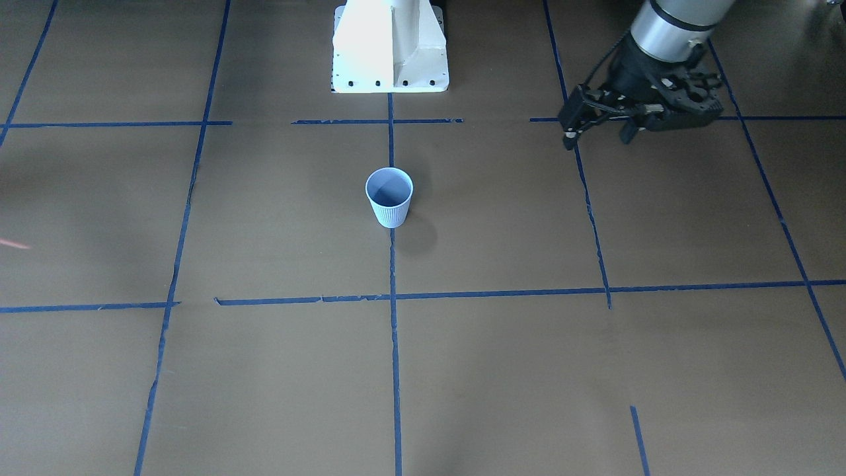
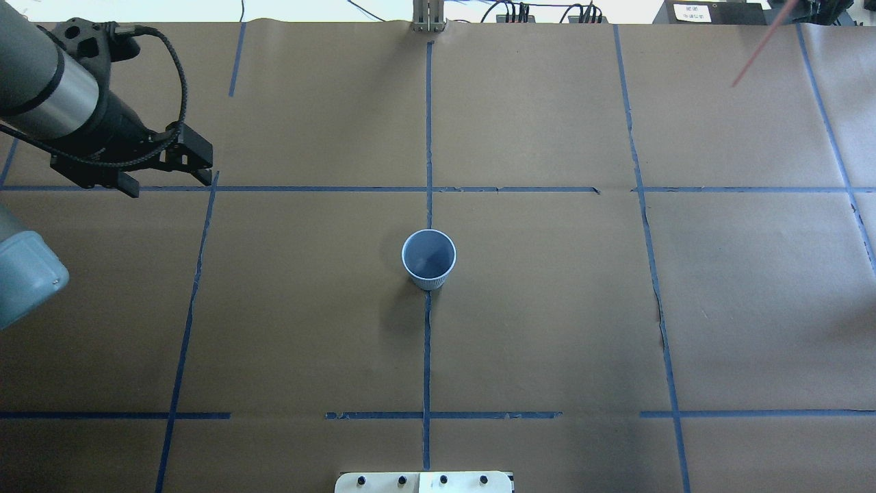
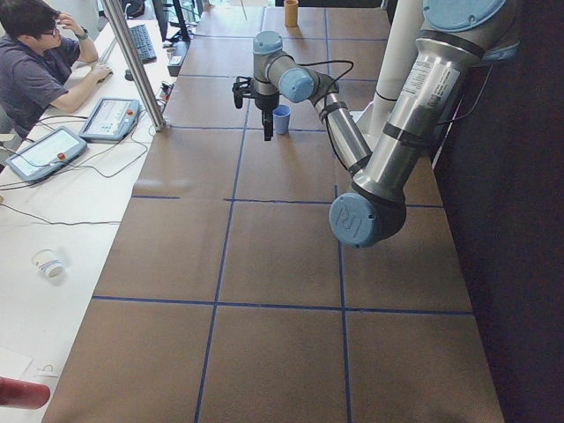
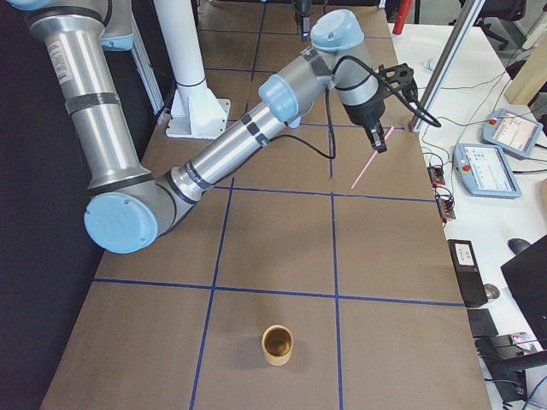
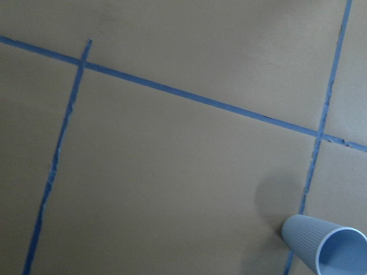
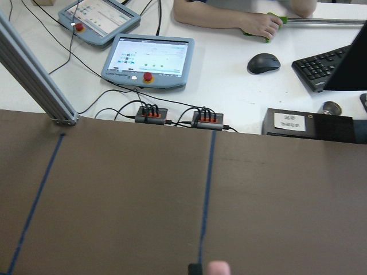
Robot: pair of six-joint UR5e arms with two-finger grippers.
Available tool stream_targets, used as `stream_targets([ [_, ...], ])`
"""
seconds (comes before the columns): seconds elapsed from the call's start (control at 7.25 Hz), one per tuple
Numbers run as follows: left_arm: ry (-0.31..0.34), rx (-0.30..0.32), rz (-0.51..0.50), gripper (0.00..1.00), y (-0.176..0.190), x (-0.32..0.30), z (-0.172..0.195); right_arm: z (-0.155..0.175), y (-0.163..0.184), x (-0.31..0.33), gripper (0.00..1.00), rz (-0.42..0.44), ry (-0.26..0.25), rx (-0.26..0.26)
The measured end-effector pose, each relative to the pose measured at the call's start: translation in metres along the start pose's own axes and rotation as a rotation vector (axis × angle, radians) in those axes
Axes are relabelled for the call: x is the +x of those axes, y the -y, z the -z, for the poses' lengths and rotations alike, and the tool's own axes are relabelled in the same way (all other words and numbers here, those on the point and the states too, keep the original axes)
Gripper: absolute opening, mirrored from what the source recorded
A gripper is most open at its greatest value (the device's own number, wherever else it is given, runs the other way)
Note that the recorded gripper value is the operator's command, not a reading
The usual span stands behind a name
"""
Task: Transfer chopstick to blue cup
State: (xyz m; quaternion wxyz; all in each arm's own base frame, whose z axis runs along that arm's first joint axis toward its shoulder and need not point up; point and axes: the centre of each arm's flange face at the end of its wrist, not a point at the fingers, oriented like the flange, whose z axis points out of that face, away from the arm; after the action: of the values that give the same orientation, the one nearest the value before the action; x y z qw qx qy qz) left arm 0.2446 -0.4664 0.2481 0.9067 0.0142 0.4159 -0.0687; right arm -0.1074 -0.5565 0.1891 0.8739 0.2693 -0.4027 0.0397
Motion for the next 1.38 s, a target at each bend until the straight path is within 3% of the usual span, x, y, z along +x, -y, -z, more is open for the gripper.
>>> stream_targets([
  [0.28,0.054,0.011,-0.089,1.00,0.016,-0.058,0.001,-0.042,-0.052,-0.171,0.00,0.004,0.050,0.068],
  [0.41,0.079,0.014,-0.121,1.00,0.022,-0.087,0.003,-0.047,-0.076,-0.224,0.00,0.014,0.074,0.097],
  [0.83,0.124,0.016,-0.168,1.00,0.036,-0.141,0.008,-0.070,-0.145,-0.312,0.00,0.075,0.084,0.125],
  [1.24,0.131,0.010,-0.167,1.00,0.036,-0.150,0.005,-0.086,-0.193,-0.352,0.03,0.097,0.081,0.115],
  [1.38,0.131,0.010,-0.167,1.00,0.036,-0.151,0.005,-0.089,-0.204,-0.356,0.33,0.107,0.078,0.104],
])
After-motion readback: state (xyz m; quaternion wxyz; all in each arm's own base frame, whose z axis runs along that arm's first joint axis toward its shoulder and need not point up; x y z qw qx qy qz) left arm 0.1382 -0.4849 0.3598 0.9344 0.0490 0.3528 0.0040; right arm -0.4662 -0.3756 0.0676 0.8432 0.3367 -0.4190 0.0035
